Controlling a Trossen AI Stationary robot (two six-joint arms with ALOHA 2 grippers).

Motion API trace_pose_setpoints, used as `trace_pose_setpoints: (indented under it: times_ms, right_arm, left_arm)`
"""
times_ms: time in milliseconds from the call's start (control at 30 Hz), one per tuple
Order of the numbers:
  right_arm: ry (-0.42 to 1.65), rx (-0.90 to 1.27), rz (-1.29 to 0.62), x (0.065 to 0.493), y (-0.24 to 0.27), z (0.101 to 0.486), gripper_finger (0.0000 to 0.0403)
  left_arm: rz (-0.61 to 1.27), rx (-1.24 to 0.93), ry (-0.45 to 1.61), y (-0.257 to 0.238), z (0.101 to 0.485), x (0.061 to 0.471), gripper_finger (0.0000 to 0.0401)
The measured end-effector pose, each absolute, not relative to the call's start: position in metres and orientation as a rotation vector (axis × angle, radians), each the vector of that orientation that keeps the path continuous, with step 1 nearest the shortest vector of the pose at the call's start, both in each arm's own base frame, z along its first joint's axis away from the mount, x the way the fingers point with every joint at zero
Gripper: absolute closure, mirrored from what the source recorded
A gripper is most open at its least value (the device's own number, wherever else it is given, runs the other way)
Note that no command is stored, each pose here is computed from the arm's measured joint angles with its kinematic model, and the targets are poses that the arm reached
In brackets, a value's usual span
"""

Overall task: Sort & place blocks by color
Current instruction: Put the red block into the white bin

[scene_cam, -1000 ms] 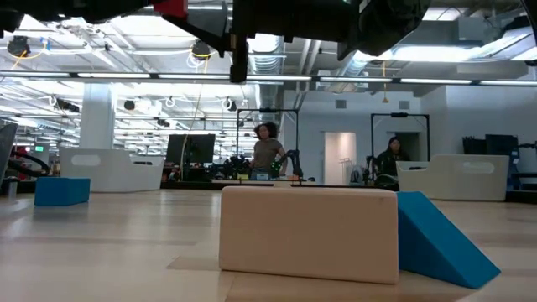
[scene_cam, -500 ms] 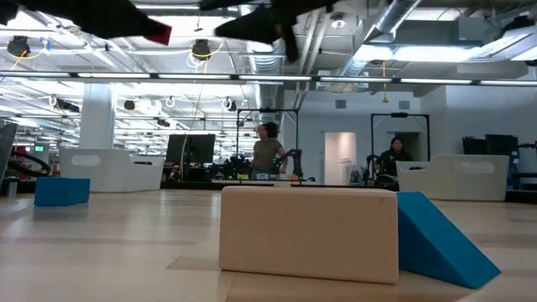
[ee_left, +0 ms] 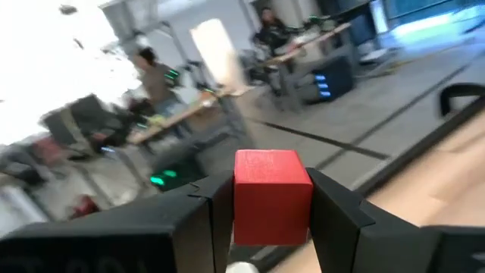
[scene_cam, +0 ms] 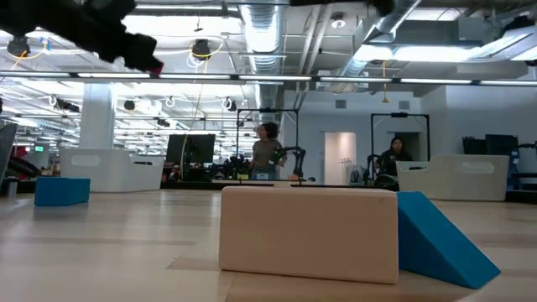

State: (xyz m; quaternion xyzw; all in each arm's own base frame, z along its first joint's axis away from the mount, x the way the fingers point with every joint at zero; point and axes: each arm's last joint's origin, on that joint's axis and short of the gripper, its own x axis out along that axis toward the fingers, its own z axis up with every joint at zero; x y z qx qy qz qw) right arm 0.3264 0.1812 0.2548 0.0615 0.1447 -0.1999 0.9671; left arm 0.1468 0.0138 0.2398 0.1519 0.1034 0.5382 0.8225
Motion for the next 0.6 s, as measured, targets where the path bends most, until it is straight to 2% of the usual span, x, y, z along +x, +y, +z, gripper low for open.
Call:
trace_pose_setpoints:
  times_ms: [133, 600]
  right_arm:
    - [0.307, 0.121, -0.426, 0.312, 0.196, 0.250, 0.0201]
    - [0.332, 0.125, -0.498, 0.293, 0.206, 0.240, 0.0204]
  left_arm:
    - [1.069, 0.172, 0.264, 0.038, 0.224, 0.141, 0.0288]
    - [1.160, -0.264, 0.615, 0.102, 0.181, 0.101, 0.0290]
